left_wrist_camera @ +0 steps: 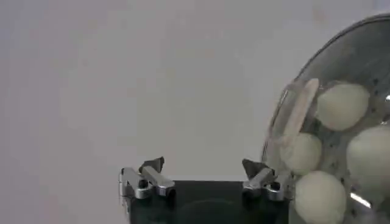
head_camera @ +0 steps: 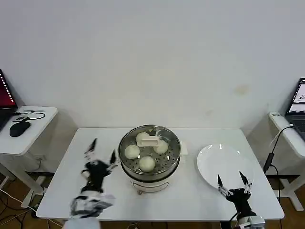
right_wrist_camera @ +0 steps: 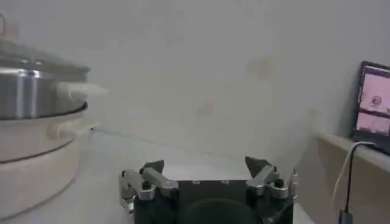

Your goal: Take steamed baozi put them in steamer then cover it.

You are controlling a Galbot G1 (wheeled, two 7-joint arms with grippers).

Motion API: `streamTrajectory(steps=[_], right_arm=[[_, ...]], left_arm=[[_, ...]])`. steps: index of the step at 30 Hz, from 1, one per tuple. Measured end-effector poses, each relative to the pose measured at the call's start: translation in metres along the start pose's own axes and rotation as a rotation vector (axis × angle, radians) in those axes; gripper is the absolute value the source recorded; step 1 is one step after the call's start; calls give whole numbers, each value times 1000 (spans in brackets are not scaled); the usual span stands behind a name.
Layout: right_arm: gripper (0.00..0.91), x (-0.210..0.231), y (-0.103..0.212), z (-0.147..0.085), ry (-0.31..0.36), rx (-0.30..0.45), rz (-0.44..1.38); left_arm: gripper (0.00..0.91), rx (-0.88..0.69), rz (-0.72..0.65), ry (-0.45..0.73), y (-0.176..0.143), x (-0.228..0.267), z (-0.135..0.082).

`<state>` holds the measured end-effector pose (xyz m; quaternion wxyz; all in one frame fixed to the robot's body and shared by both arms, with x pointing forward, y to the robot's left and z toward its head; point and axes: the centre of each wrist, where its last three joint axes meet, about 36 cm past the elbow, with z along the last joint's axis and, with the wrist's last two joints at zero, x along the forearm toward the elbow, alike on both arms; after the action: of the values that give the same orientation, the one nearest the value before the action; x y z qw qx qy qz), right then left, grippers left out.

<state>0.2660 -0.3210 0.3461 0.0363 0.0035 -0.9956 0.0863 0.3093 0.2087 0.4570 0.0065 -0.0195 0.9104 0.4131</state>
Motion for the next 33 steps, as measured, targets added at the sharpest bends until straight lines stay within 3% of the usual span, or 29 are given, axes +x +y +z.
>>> streamTrajectory(steps=[6, 12, 21, 33], right_arm=[[907, 8, -7, -7, 0, -6, -31], [907, 17, -12, -12, 12, 4, -71], [907, 32, -9, -11, 84, -4, -135], [907, 41, -4, -13, 163, -23, -162]], left_arm=[[907, 300, -41, 111, 14, 21, 58], [907, 538, -50, 206, 17, 56, 87], [907, 672, -31, 294, 11, 98, 113], [907, 739, 16, 339, 2, 128, 112]])
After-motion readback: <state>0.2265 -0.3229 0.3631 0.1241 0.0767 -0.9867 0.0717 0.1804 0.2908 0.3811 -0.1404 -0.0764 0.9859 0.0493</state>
